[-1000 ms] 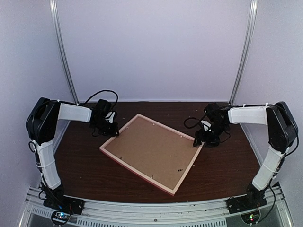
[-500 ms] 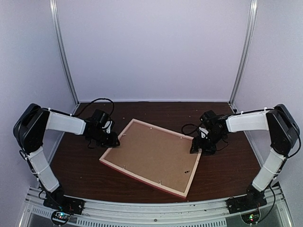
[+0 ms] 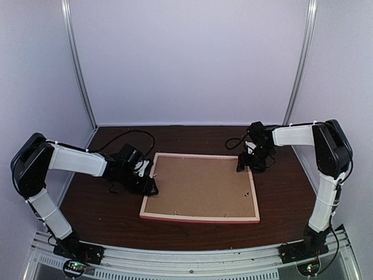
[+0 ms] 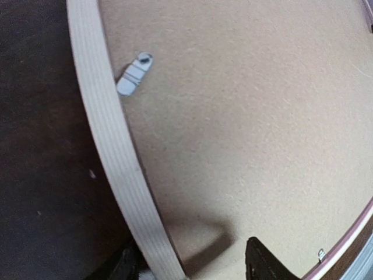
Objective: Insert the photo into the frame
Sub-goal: Rotate the photo frame at the center of the board, then press the fastener onto the backboard.
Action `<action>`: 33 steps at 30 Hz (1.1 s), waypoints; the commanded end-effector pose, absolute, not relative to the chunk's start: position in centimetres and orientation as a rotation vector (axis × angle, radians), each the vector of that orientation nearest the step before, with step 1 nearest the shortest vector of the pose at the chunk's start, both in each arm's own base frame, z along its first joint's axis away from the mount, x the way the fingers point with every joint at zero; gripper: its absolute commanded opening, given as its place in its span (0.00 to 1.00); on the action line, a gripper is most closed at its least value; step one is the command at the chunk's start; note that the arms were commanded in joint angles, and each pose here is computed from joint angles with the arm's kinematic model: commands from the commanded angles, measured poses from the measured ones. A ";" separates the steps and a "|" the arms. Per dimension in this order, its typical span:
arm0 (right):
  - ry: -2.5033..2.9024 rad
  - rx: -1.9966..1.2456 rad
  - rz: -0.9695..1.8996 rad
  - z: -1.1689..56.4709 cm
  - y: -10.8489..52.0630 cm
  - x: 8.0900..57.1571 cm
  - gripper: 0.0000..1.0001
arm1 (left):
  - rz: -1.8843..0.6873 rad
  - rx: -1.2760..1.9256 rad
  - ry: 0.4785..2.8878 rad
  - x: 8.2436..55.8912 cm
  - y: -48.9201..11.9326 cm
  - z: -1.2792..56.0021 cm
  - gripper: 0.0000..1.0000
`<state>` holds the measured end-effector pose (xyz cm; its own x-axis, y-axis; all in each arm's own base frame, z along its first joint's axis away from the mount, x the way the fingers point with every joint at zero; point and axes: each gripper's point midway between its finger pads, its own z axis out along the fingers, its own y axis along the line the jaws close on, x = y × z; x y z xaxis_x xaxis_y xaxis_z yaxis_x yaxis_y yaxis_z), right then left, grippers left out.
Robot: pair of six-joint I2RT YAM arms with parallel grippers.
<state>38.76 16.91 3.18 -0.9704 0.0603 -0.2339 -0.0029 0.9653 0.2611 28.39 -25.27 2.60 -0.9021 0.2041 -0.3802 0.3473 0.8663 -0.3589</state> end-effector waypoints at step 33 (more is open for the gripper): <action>2.926 -0.103 0.341 1.9 15.2 32.8 0.17 | -0.227 0.475 2.741 36.8 -22.4 3.7 0.91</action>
<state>33.13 15.13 2.77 -0.9781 -0.0249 -0.2066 -0.0731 0.9706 0.2293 36.02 -23.09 4.25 -0.8890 0.2414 -0.3890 0.3258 0.9306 -0.1671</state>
